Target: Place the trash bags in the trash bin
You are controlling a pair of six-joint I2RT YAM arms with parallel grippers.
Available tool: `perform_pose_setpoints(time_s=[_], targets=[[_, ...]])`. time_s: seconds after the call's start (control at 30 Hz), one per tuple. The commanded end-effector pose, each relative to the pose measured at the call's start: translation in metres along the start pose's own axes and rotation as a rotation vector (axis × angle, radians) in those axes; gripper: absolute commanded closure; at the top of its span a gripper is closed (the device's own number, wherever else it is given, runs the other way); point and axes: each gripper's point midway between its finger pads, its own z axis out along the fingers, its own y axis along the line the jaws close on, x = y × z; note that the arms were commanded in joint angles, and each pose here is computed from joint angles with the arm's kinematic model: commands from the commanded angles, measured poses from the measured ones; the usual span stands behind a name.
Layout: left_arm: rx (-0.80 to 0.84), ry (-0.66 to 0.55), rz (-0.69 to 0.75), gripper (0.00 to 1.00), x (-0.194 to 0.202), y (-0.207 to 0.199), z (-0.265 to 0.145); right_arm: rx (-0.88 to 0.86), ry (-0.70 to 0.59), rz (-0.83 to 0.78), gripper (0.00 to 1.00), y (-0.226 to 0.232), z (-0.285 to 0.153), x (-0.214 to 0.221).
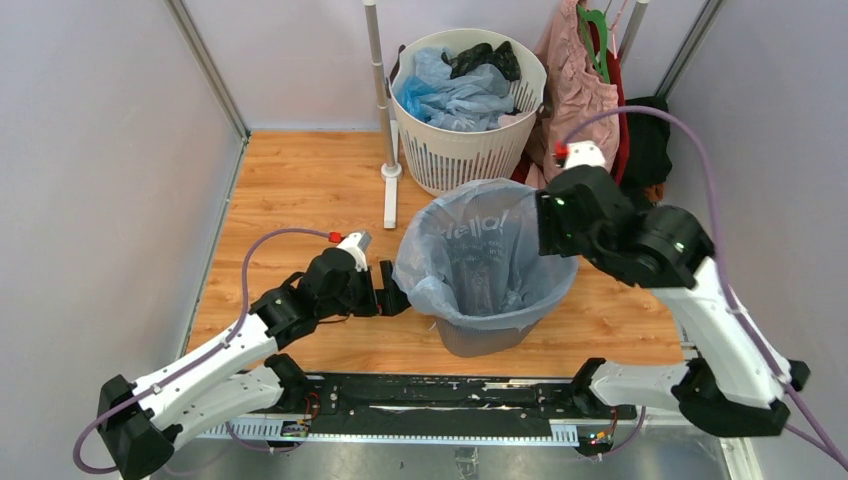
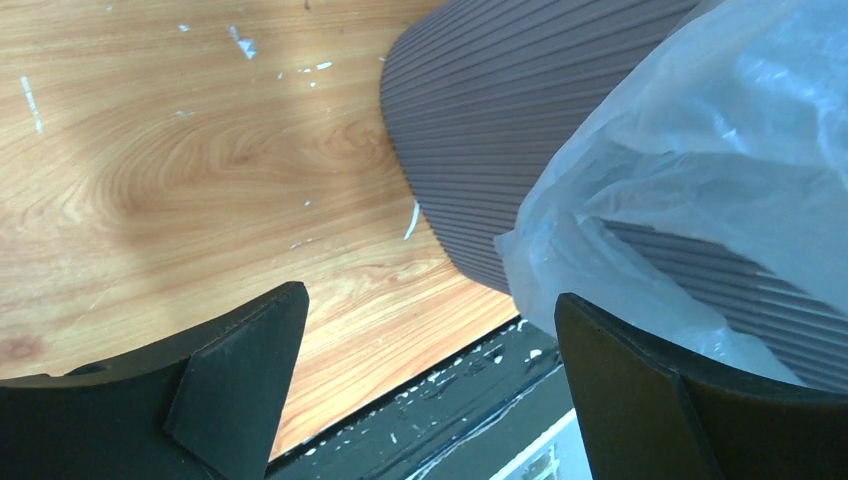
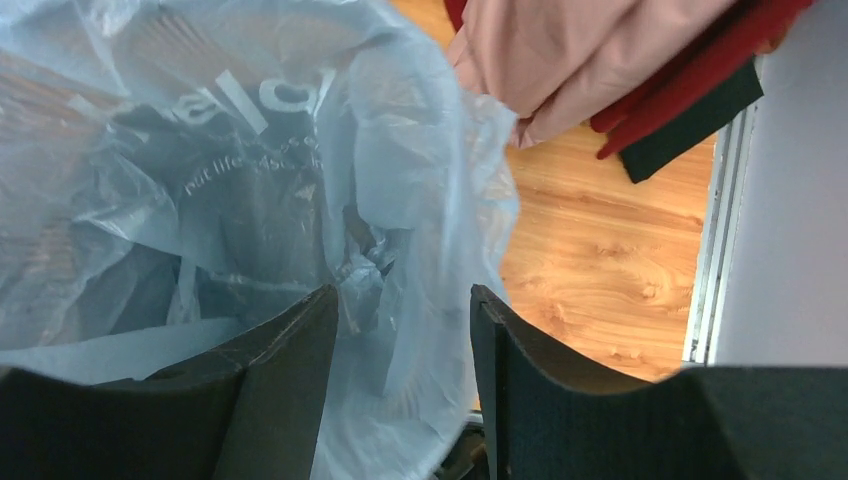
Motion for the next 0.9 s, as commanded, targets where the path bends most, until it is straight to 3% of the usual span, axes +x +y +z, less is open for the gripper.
perform_pose_setpoints(time_s=[0.0,0.37,0.73,0.87], targets=[[-0.047,-0.010,0.020,0.00,0.000,0.008,-0.012,-0.014,0.086,-0.139,0.44,0.011,0.019,0.007],[-0.074,-0.054,0.008,0.00,0.003,0.021,-0.037,0.030,0.119,-0.139,0.43,-0.008,0.047,-0.002],[-0.068,-0.049,0.017,0.00,0.003,0.019,-0.037,-0.053,0.217,-0.093,0.44,-0.006,0.085,0.017],[-0.069,-0.055,0.020,0.00,0.000,0.018,-0.039,-0.088,0.227,-0.068,0.53,0.000,0.088,0.023]])
